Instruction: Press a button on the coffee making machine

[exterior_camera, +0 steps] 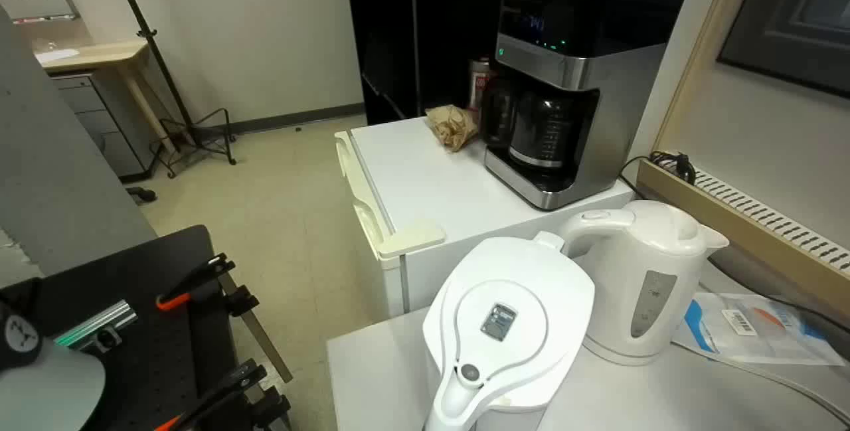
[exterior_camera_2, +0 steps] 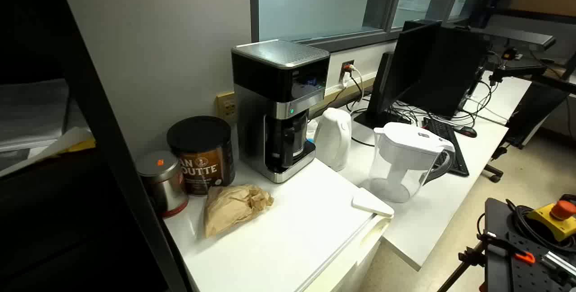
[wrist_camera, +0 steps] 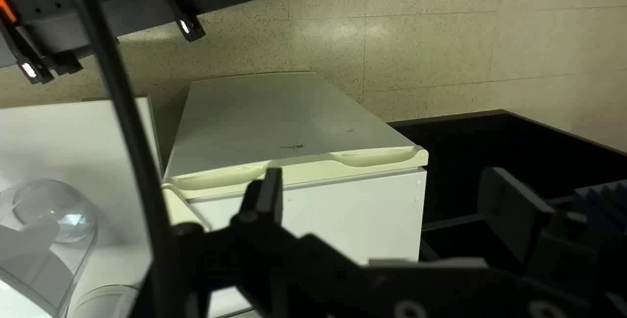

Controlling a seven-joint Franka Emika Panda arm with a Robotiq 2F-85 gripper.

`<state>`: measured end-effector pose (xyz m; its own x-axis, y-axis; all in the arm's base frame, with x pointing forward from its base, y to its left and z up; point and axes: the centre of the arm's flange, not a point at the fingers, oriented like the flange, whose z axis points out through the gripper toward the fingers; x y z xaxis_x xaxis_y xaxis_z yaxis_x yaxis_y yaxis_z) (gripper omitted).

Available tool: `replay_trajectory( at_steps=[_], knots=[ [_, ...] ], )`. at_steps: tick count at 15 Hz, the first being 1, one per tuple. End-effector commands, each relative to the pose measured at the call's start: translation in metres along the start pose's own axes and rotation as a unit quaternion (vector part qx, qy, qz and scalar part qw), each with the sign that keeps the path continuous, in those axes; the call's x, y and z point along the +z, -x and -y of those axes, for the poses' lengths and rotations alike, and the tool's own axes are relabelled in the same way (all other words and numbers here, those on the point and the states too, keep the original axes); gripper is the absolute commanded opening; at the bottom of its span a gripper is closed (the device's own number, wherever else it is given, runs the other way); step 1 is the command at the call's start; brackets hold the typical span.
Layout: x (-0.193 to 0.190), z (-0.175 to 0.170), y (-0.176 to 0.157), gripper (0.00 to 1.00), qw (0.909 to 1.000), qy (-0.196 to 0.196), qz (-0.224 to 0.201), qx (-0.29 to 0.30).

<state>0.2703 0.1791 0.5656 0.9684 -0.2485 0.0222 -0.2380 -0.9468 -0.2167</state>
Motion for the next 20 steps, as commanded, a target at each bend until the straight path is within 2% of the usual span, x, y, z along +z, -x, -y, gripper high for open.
replay_trajectory(
  at_steps=[1,6,10,15,16,17,18,20],
  knots=[
    [0.000,0.000,0.000,1.00,1.0000,0.000,0.000,0.000],
    [0.000,0.000,0.000,1.00,1.0000,0.000,0.000,0.000],
    [0.006,-0.008,-0.017,1.00,0.9996,0.022,-0.016,0.006],
    [0.020,-0.030,-0.056,1.00,0.9933,0.102,-0.054,-0.005],
    [0.024,-0.035,-0.065,0.97,0.9905,0.121,-0.064,-0.008],
    [0.029,-0.040,-0.075,0.74,0.9875,0.140,-0.071,-0.017],
    [0.033,-0.044,-0.084,0.73,0.9838,0.158,-0.081,-0.023],
    [0.043,-0.052,-0.104,0.63,0.9767,0.188,-0.097,-0.038]
  ],
)
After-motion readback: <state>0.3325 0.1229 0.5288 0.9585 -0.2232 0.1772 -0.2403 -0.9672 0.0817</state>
